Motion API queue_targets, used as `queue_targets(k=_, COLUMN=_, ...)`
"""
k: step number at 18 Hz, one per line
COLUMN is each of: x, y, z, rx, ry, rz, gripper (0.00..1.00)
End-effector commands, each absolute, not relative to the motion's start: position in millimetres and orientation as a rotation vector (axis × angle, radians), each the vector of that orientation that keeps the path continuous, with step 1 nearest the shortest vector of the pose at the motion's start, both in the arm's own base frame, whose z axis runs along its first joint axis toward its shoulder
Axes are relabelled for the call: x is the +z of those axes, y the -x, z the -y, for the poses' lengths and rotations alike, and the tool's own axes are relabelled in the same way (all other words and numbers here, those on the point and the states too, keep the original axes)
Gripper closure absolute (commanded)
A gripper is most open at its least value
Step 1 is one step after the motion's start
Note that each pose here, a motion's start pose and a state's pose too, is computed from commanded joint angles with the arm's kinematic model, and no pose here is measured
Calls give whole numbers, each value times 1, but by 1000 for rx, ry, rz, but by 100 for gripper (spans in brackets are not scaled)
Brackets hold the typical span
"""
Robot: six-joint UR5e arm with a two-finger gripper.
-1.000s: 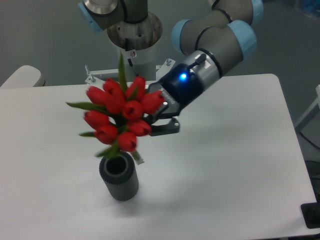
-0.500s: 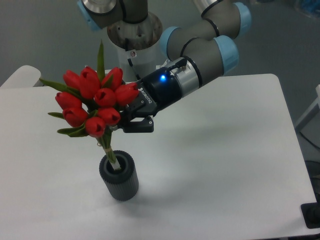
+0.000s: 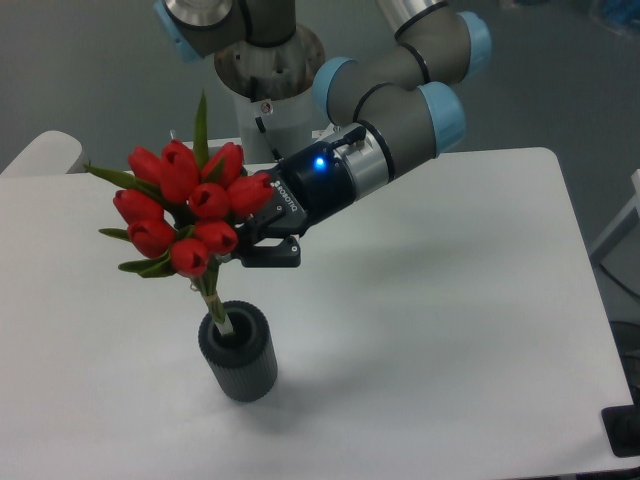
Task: Insert the flowers into the vase
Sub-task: 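Lower the tulip stems down into the vase opening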
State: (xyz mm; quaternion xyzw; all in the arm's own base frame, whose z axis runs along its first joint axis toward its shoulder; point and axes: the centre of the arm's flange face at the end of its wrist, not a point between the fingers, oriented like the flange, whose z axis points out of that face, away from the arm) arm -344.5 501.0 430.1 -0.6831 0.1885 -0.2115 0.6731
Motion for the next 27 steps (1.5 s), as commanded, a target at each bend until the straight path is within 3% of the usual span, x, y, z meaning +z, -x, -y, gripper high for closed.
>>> queue_targets(k=27, x=301, y=357, z=-501, rx=-496, ry=1569, rz=-386, gripper=76)
